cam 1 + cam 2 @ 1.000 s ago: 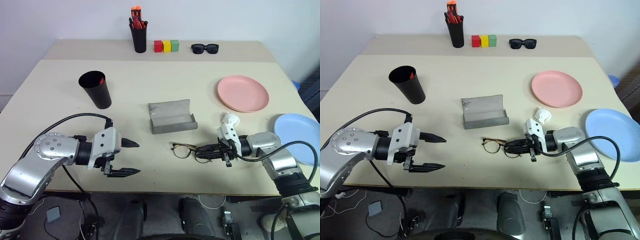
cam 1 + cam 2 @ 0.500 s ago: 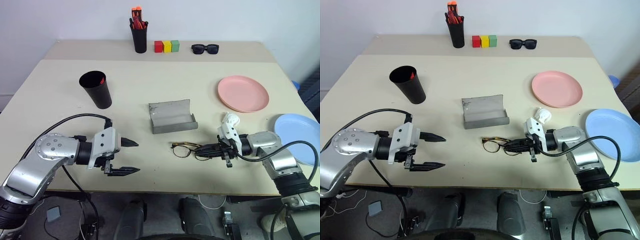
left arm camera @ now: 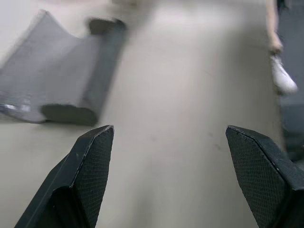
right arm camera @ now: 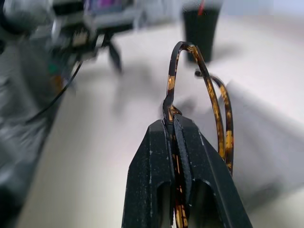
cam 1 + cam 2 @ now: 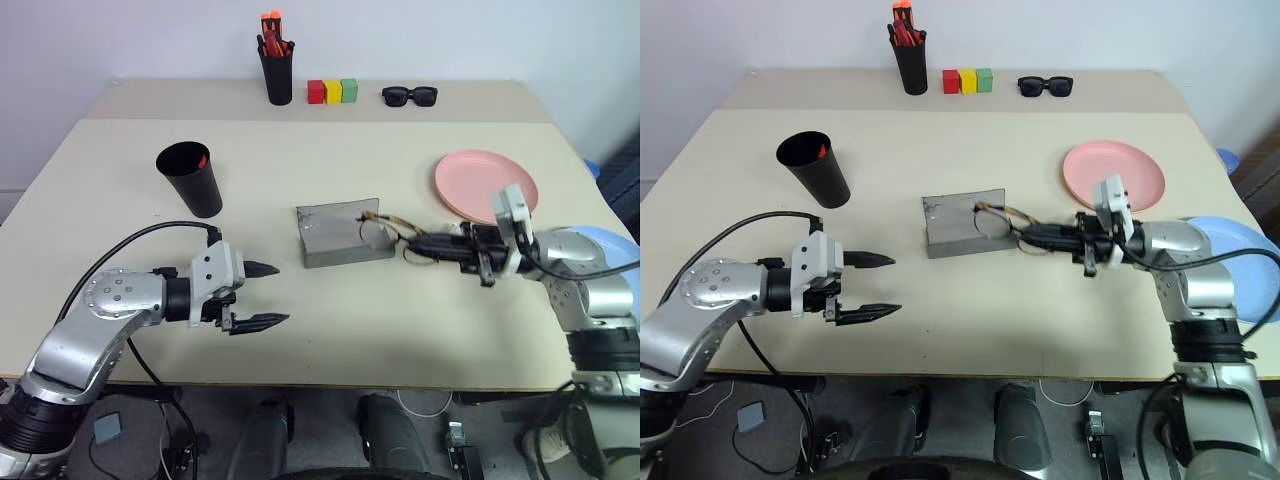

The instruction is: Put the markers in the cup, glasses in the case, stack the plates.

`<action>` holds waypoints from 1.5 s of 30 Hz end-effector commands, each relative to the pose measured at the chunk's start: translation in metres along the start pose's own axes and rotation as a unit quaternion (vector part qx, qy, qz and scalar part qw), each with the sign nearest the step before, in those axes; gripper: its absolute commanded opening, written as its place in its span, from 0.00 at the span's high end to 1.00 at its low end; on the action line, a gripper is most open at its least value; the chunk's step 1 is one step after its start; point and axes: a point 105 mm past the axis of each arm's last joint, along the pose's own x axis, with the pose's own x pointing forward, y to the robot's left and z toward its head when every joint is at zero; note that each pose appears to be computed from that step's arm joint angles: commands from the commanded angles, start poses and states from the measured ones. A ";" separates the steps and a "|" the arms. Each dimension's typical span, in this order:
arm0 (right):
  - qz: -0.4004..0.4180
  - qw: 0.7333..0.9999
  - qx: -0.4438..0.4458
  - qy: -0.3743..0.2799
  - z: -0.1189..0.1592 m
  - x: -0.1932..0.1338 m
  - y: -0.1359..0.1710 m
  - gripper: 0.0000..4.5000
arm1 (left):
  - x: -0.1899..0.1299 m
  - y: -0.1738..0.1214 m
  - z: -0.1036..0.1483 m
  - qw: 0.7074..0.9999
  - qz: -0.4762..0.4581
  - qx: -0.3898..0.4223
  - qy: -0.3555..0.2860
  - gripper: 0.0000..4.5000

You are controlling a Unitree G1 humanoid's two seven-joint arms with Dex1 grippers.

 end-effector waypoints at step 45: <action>0.065 0.985 -0.107 0.118 -0.050 0.057 -0.043 0.57 | -0.036 0.013 -0.004 0.988 0.138 -0.060 -0.015 0.14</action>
